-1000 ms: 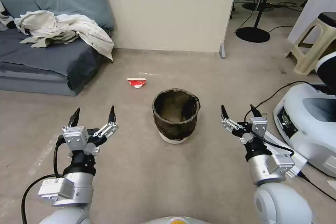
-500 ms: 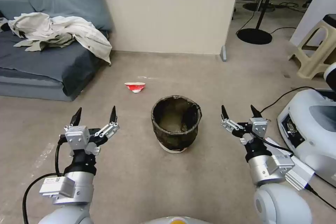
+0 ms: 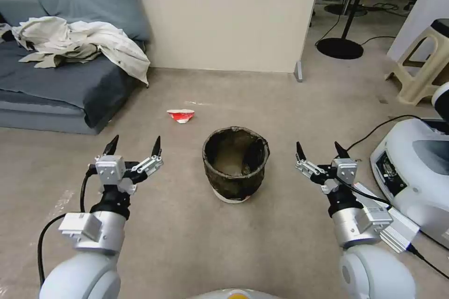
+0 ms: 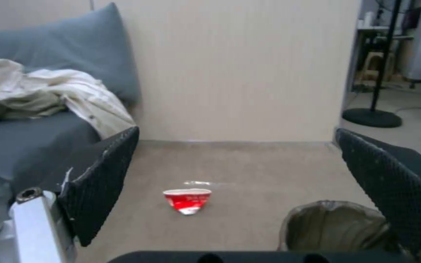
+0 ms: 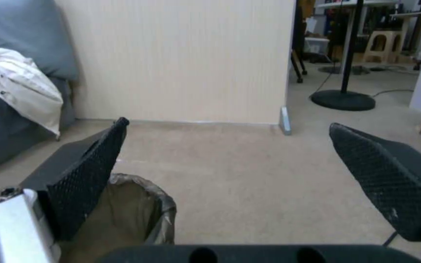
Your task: Pick up the trash can from the floor.
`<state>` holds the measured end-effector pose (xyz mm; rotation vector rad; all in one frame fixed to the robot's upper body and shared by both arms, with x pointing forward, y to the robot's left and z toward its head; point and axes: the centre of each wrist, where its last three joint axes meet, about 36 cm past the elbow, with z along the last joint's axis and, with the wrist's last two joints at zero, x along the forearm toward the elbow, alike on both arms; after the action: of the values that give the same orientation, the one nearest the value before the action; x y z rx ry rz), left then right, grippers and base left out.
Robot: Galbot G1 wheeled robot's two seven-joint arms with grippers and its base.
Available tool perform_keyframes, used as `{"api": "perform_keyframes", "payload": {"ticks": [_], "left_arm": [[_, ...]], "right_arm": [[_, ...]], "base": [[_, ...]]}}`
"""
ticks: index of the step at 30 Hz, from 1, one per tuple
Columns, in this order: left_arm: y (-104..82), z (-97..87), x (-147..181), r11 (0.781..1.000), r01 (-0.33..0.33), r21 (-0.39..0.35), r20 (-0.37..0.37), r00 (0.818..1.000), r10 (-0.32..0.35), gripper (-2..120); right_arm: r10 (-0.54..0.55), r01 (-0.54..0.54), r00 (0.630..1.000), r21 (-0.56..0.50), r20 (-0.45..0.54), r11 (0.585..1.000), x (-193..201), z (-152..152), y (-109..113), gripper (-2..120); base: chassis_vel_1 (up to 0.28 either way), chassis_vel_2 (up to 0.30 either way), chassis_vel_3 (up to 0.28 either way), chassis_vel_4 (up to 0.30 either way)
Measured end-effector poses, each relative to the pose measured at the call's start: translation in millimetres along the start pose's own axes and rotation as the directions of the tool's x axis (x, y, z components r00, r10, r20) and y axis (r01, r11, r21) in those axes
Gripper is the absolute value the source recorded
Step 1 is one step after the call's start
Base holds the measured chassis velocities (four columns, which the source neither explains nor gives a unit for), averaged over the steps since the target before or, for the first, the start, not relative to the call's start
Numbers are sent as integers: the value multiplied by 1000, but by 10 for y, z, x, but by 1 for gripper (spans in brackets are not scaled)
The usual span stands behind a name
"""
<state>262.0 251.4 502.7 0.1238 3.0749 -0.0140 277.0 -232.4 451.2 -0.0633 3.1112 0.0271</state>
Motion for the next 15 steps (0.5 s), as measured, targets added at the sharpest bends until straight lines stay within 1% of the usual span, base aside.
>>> {"api": "perform_keyframes", "payload": {"ticks": [1,3,5,8,10,13,15], "left_arm": [[0,0,0,1000,0,0,0,1000,0,100],[28,-21,-59,1000,-28,-3,-21,999,28,100],[40,-32,-80,999,-33,-8,-31,999,33,100],[64,-81,-146,999,-32,-18,-87,996,31,100],[65,-95,-163,999,-31,-17,-101,994,29,100],[72,-170,-246,998,-50,-32,-173,984,44,100],[77,-180,-260,998,-52,-37,-187,981,44,100]], "right_arm": [[0,0,1000,0,0,1000,0,0,0,100],[-11,11,1000,1,-8,1000,-10,28,0,100],[-17,17,1000,3,-10,1000,-22,41,3,100],[-34,34,999,6,-21,999,-61,90,2,100],[-36,36,999,6,-22,999,-67,98,0,100],[-45,45,999,6,-29,999,-91,131,-15,100],[-49,49,998,6,-30,999,-98,137,-16,100]], "base": [[0,0,0,0],[0,0,0,0],[0,0,0,0],[0,0,0,0],[0,0,0,0],[0,0,0,0],[0,0,0,0]]}}
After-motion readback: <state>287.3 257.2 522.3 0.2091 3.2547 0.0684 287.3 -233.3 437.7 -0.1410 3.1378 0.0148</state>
